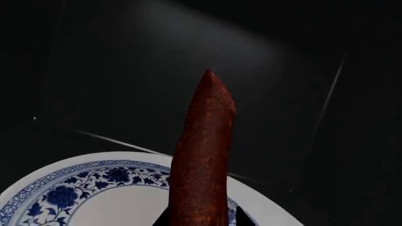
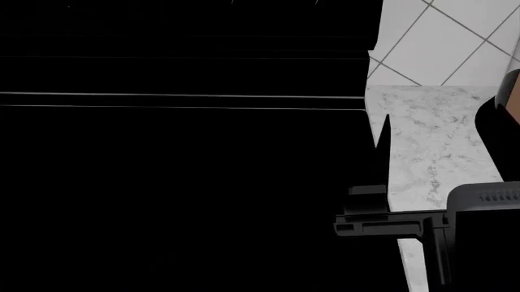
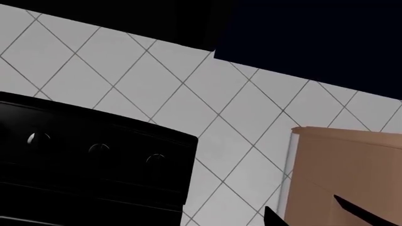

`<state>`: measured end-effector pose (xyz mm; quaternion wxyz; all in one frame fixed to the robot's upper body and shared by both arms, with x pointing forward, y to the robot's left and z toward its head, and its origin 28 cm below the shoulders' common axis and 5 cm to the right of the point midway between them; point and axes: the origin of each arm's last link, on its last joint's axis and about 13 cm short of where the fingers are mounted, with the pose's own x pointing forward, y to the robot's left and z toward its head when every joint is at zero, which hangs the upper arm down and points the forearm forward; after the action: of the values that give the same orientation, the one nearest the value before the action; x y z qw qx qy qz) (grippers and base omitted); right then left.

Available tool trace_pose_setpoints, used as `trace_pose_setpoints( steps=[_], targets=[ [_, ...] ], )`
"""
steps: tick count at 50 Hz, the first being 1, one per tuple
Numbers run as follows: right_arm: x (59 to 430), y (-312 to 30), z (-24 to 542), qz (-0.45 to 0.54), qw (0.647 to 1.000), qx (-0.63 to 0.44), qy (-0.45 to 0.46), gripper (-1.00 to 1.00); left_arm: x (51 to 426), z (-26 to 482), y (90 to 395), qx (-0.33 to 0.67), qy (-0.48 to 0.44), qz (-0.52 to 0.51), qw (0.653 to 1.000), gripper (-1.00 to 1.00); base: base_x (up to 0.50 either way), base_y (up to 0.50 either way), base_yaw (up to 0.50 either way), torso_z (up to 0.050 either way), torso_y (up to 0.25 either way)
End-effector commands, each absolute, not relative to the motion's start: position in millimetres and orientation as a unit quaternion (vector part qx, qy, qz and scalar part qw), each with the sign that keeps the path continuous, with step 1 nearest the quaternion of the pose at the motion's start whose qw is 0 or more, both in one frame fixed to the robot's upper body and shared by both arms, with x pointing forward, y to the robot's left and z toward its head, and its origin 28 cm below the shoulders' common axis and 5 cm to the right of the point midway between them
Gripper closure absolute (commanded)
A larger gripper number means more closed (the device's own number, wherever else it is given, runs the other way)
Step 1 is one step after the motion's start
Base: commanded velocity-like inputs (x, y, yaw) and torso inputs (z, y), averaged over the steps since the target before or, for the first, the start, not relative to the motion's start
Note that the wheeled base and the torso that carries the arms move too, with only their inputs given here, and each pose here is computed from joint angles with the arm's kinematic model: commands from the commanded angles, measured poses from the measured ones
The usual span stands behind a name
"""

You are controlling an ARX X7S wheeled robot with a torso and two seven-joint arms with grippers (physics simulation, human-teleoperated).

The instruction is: Pick the salami from the counter and place it in the microwave.

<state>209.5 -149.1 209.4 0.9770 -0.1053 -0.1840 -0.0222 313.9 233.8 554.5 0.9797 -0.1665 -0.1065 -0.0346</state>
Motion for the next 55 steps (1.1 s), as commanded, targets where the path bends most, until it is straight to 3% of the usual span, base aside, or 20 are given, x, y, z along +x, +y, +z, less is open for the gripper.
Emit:
trace_pose_setpoints(
  steps=[1,31,49,50,55],
  targets=[
    [210,-149,210,-0.022,0.977,-0.106,-0.184,-1.00,313,556,240,-0.193,-0.112,-0.021,0.975,1.00,0.00,0.00,0.00,0.000,0.000],
    [212,-146,212,-0.016,0.977,-0.108,-0.184,-1.00,318,546,266,-0.212,-0.102,0.033,0.971,1.00,0.00,0.00,0.00,0.000,0.000],
    [213,-148,211,-0.019,0.977,-0.108,-0.184,-1.00,329,533,260,-0.189,-0.077,0.031,0.978,1.00,0.00,0.00,0.00,0.000,0.000],
    [213,-148,211,-0.019,0.977,-0.107,-0.184,-1.00,328,534,259,-0.188,-0.078,0.029,0.979,-1.00,0.01,0.00,0.00,0.000,0.000],
    [213,-148,211,-0.018,0.977,-0.107,-0.184,-1.00,328,535,260,-0.189,-0.081,0.027,0.978,-1.00,0.00,0.00,0.00,0.000,0.000]
  ],
)
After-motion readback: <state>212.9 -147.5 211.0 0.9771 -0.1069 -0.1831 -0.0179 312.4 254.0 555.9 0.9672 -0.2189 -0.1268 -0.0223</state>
